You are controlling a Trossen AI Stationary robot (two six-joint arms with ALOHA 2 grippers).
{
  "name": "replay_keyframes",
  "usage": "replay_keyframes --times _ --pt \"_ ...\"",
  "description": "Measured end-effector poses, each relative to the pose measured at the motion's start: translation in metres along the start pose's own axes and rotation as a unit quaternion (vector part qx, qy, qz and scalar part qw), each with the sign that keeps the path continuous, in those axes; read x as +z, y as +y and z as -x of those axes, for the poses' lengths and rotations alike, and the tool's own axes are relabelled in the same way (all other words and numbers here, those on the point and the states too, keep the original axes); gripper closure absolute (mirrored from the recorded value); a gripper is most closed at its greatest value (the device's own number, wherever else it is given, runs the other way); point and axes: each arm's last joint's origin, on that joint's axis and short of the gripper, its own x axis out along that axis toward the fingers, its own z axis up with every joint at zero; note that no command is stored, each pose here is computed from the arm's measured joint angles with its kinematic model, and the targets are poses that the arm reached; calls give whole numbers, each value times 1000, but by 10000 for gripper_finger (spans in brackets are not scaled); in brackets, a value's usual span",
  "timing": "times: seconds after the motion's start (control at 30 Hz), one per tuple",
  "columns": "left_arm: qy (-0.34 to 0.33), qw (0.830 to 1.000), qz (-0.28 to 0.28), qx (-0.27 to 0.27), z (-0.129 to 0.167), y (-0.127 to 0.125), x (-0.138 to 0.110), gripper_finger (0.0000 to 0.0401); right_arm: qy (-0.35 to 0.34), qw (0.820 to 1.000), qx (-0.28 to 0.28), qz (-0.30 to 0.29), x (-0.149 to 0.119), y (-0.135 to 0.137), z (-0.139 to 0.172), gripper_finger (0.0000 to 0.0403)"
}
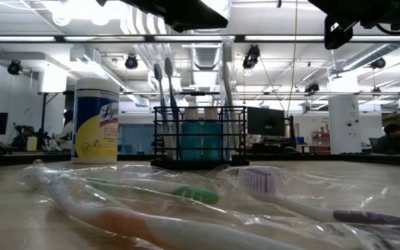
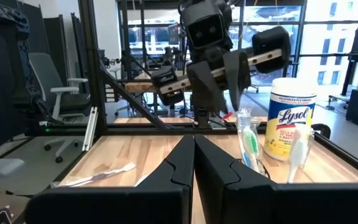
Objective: Pick & Place toothbrushing station
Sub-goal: Put the right green toothbrush into the mesh organizer
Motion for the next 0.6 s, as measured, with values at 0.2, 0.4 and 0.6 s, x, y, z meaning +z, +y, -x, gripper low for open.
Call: replay_keyframes --times 0.2,0.4,0.6 --pt "-3 1000 -3 4 -2 2 -1 387 0 1000 0 0 0 0 0 394" --pt "8 1000 -9 4 -12 1 -10 392 0 1000 0 0 0 0 0 394" --pt "29 999 -6 15 -24 7 -25 393 -2 1000 0 -1 0 0 0 394"
